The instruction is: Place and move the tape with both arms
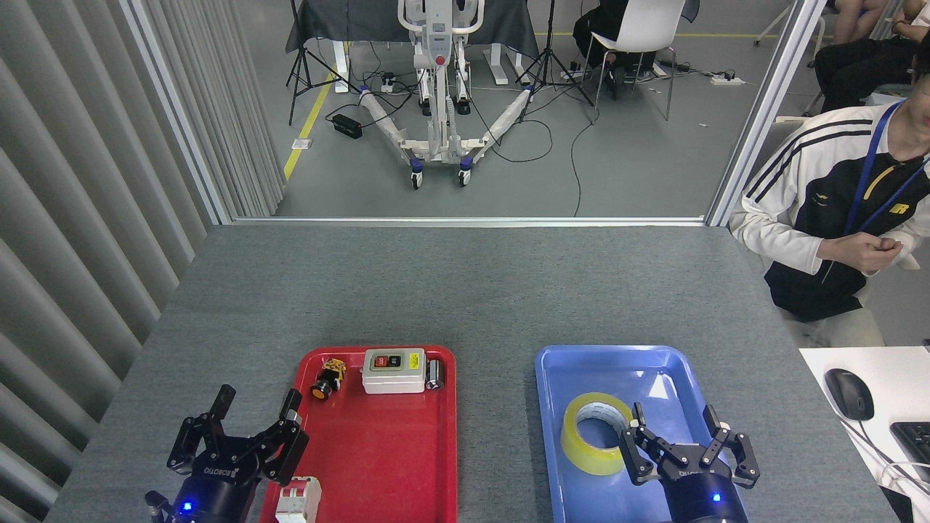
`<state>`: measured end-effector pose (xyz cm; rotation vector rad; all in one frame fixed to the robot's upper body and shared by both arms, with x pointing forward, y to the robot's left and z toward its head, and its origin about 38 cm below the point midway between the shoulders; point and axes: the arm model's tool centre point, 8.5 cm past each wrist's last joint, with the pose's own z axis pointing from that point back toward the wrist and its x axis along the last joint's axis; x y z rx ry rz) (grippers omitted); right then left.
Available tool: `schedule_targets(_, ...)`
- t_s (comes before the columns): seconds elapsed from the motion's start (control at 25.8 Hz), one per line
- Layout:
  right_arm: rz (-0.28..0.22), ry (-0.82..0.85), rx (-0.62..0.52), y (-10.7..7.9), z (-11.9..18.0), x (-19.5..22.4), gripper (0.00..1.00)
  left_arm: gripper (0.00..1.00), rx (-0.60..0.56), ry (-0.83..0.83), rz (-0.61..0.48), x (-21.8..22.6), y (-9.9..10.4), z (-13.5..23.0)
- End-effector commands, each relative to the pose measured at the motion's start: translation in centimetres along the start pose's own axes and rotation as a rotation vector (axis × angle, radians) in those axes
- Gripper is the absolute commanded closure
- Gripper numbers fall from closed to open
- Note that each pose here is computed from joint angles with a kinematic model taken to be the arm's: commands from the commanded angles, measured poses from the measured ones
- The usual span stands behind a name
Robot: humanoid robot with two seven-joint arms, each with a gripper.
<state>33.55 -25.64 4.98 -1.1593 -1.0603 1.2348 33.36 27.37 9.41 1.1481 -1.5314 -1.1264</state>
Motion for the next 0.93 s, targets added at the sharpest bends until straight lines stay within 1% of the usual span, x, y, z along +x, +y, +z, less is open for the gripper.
schedule_targets(0.0, -0.001, 0.000, -0.008, 0.40, 0.39, -0.17, 0.00, 0.00, -0.003, 0.003, -0.004, -0.26, 0.00, 0.04)
schedule_targets(0.19, -0.017, 0.011, -0.090, 0.68, 0.88, -0.06, 0.00, 0.00, -0.002, 0.002, -0.005, -0.25, 0.01, 0.04)
schedule_targets(0.47, -0.018, 0.011, -0.096, 0.84, 1.03, -0.05, 0.00, 0.00, -0.001, 0.007, -0.005, -0.37, 0.05, 0.04)
schedule_targets(0.62, -0.038, 0.013, -0.089, 0.78, 1.02, -0.11, 0.00, 0.00, -0.003, 0.008, -0.005, -0.36, 0.01, 0.04)
schedule_targets(0.89, -0.043, 0.013, -0.098, 0.63, 1.03, -0.05, 0.00, 0.00, -0.004, 0.008, -0.003, -0.43, -0.02, 0.01)
